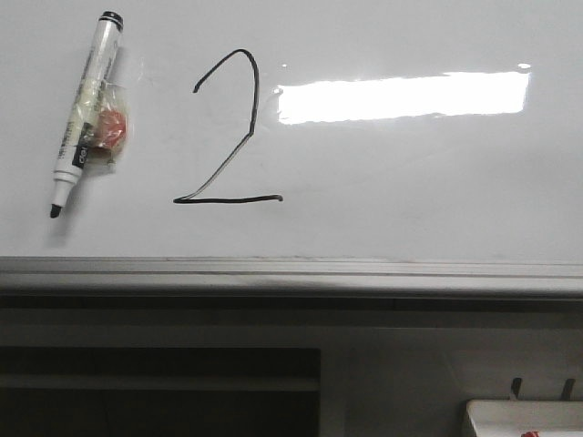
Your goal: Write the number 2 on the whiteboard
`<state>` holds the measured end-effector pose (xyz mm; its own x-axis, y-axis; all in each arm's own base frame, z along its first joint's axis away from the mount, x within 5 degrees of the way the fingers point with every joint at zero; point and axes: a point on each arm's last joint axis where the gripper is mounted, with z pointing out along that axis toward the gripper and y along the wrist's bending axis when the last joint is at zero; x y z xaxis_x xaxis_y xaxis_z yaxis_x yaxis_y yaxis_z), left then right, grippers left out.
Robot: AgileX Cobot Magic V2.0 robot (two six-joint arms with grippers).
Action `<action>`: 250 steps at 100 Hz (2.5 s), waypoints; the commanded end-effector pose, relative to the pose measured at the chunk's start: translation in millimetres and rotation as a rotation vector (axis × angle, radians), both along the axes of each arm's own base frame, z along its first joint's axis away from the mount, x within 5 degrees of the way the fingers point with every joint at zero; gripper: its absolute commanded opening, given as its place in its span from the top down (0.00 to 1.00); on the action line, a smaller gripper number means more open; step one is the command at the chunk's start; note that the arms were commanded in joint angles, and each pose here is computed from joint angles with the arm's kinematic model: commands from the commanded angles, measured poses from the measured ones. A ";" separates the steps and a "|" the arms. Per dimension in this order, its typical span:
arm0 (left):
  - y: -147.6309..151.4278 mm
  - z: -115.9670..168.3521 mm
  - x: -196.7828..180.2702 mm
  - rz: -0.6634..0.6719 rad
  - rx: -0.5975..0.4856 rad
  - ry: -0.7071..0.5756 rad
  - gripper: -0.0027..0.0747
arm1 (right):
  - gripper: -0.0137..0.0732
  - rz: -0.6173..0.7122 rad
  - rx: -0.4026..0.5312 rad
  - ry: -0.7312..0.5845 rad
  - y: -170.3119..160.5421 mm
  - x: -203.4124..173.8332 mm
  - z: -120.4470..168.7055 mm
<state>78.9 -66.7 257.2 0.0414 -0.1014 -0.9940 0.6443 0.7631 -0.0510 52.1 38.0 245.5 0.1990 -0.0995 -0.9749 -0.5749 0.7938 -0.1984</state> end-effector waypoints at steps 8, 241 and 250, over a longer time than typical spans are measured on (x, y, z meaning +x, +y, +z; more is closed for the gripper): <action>9.3 14.8 5.6 0.117 0.031 -0.144 0.99 | 0.91 -0.048 0.022 -0.040 -3.4 2.2 10.5; 70.7 -71.3 -25.8 0.748 0.257 0.200 0.99 | 0.91 0.032 0.148 -0.008 0.4 -1.9 16.0; 70.7 -71.3 -25.8 0.748 0.257 0.200 0.99 | 0.91 0.059 0.142 0.017 2.6 -3.1 13.9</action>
<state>53.4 4.6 183.1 -0.2453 0.1129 -0.9629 -0.0433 0.9909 0.1272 50.1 40.3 246.8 0.1498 -0.0024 -0.9887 -0.6193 0.7793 -0.0957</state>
